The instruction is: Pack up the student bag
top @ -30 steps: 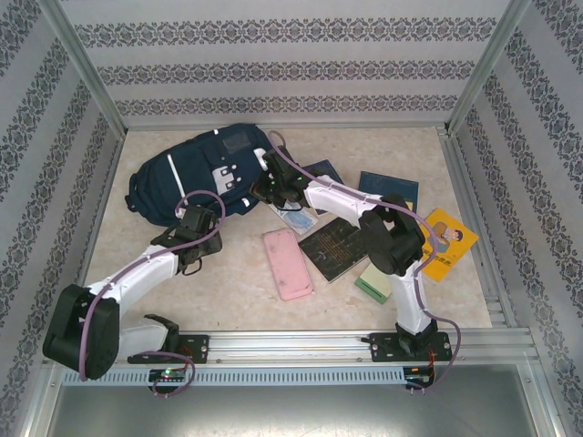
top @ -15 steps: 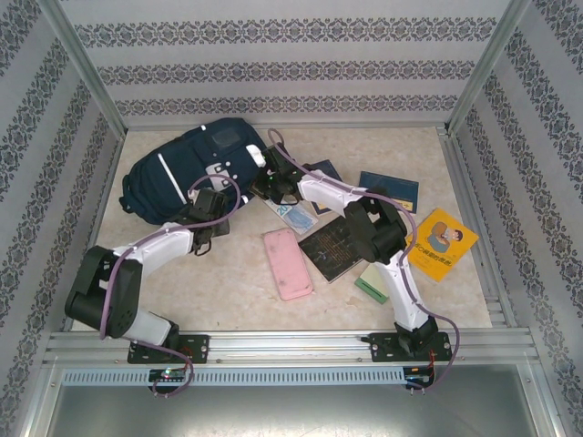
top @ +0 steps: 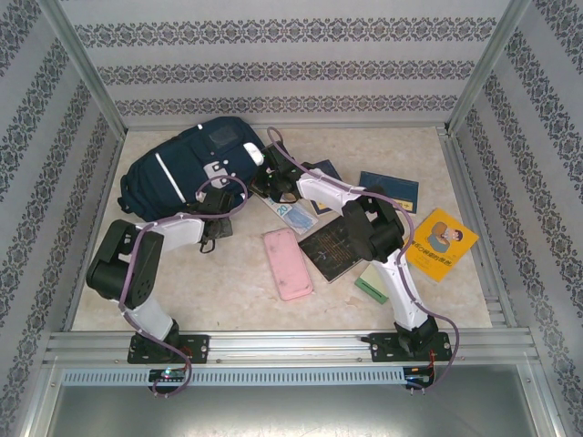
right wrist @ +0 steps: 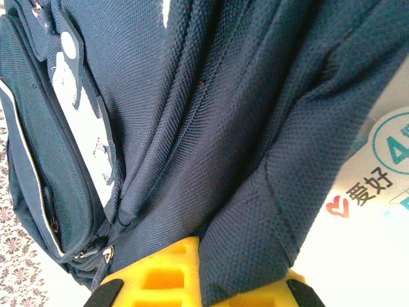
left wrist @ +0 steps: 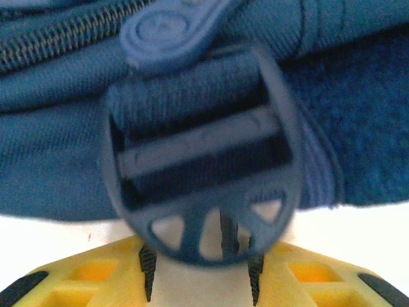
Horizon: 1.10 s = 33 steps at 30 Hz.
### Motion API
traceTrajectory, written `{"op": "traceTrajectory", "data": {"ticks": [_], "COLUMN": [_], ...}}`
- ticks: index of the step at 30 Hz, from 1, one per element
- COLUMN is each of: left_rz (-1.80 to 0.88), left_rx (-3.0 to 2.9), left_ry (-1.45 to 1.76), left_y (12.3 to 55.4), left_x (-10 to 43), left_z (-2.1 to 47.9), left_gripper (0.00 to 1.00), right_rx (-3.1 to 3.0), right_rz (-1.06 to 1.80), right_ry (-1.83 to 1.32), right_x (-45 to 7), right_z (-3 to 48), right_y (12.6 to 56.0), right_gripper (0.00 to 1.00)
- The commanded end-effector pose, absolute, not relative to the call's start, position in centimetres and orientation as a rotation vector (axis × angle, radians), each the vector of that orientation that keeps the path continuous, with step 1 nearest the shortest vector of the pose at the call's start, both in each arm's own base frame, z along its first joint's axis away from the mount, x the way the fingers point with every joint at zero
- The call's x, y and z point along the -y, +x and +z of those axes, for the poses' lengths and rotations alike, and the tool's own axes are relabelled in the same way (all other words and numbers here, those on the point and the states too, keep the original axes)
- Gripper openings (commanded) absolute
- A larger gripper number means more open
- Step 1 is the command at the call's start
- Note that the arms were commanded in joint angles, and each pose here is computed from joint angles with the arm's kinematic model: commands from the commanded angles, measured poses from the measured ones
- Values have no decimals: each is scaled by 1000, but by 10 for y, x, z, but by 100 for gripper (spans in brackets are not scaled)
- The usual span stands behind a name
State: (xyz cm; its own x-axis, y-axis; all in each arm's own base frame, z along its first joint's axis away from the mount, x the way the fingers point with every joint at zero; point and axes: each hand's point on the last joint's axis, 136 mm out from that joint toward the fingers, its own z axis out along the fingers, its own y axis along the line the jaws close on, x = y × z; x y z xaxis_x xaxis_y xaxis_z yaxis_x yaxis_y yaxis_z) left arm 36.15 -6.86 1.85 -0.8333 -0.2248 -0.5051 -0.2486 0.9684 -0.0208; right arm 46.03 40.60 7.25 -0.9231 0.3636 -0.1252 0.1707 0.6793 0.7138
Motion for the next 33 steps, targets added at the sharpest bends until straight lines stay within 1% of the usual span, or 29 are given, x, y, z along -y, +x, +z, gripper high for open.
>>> {"op": "traceTrajectory", "data": {"ticks": [1, 6, 8, 9, 12, 13, 20, 23, 26, 30, 32, 33], "left_rz": [42, 37, 44, 60, 103, 124, 261, 298, 322, 268, 208, 124], "left_rx": [-2552, -2591, -2600, -2607, -2628, -2631, -2656, -2640, -2637, -2581, -2569, -2574], "left_ry": [-358, -405, -419, -432, -464, -475, -565, -635, -756, -897, -869, -825], "left_y": [380, 387, 388, 388, 384, 381, 347, 325, 301, 280, 282, 286], "left_x": [69, 68, 67, 65, 59, 56, 27, 9, -15, -38, -34, -24], "left_z": [27, 16, 13, 12, 10, 11, 28, 44, 54, 70, 78, 81], "left_gripper": [44, 41, 35, 31, 2, 0, 0, 0, 0, 0, 0, 0], "right_rx": [-2640, -2645, -2647, -2646, -2643, -2640, -2580, -2556, -2553, -2534, -2539, -2543], "right_rz": [1126, 1132, 1135, 1137, 1138, 1140, 1078, 1010, 980, 897, 820, 796], "right_ry": [372, 369, 368, 368, 372, 375, 320, 297, 346, 354, 334, 316], "right_x": [-413, -413, -414, -413, -411, -410, -386, -367, -341, -310, -298, -294], "right_z": [78, 77, 76, 76, 79, 80, 115, 129, 129, 125, 124, 123], "right_y": [457, 454, 453, 453, 452, 452, 461, 469, 481, 501, 510, 514], "right_gripper": [0, 0, 0, 0, 0, 0, 0, 0, 0, 0, 0, 0]}}
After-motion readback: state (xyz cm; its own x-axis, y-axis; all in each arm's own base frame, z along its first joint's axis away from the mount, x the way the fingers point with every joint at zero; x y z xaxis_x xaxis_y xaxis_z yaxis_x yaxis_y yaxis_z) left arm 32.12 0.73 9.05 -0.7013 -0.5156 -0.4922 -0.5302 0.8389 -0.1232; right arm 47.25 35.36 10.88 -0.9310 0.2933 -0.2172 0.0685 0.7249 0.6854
